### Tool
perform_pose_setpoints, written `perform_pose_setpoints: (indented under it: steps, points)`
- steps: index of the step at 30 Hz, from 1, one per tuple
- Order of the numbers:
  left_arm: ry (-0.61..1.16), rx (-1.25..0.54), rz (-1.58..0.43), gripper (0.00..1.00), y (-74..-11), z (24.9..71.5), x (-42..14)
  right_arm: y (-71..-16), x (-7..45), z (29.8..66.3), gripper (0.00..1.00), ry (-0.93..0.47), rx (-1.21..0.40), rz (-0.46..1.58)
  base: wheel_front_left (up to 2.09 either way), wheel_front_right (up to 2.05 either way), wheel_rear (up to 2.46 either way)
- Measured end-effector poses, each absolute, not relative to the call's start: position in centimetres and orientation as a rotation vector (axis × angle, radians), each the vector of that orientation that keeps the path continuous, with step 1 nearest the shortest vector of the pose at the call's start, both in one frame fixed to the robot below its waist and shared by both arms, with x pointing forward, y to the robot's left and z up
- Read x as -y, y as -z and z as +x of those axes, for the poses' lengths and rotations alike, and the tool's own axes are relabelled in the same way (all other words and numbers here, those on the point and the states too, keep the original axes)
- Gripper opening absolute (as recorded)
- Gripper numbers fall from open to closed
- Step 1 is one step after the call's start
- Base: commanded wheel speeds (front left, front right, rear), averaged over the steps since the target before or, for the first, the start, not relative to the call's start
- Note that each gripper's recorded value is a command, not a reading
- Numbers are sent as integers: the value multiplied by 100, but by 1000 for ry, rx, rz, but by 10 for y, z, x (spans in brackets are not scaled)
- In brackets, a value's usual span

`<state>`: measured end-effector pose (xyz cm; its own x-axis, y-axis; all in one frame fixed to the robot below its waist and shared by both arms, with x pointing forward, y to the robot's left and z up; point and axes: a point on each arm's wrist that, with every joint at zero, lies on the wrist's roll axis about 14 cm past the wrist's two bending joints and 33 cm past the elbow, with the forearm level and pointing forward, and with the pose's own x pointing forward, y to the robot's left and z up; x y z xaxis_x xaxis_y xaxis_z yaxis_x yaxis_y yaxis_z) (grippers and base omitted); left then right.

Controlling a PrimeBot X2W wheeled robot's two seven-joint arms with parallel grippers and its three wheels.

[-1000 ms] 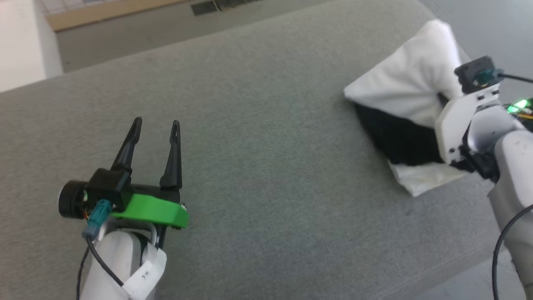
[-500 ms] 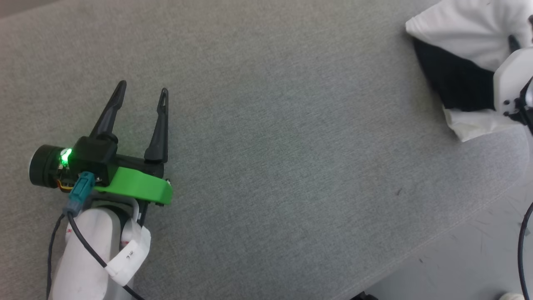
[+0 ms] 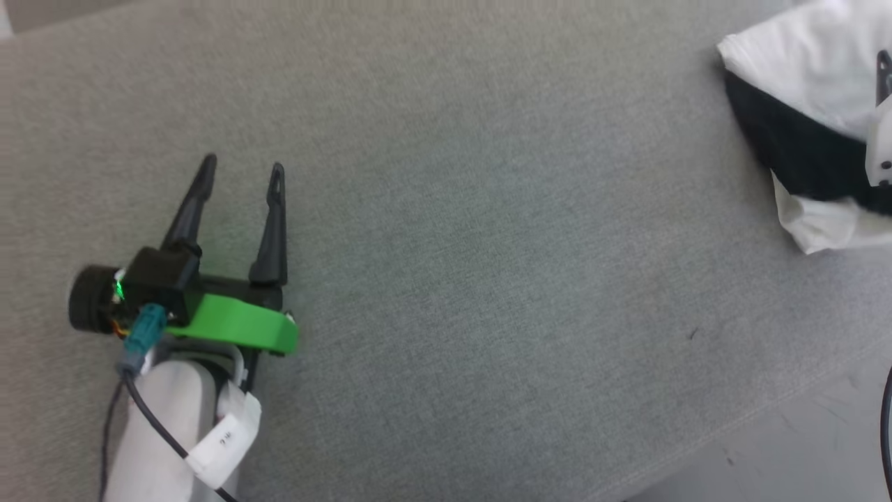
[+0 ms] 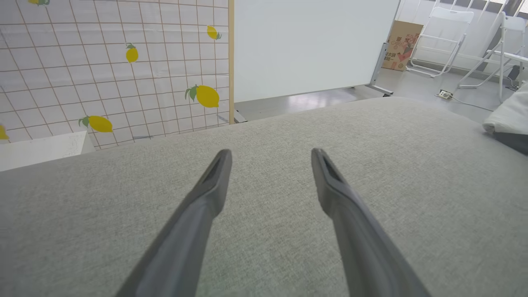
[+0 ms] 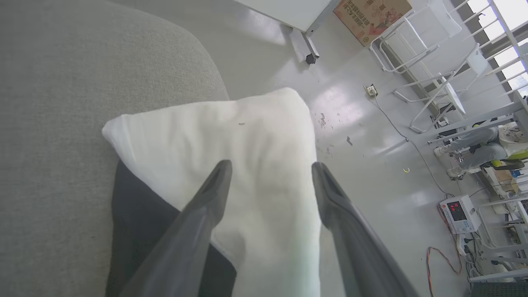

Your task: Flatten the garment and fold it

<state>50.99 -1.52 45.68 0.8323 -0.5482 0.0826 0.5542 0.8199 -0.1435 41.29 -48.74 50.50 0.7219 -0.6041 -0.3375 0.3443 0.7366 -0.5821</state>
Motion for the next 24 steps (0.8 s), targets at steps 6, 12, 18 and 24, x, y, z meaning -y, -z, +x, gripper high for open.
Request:
perform_pose_setpoints:
  steps: [6,12,18,24]
  points:
    - [548,48,-186,100,-474,490,7,-534,486,402,100,550,-434,-494,0,0,0]
    - [503,62,-202,100,-493,469,-7,-544,454,401,100,483,-263,-371,0,0,0]
    - [443,99,-203,100,-515,451,-31,-554,402,408,100,366,-61,-239,0,0,0]
    - [349,115,-218,100,-525,434,-66,-566,344,404,100,246,111,-121,0,0,0]
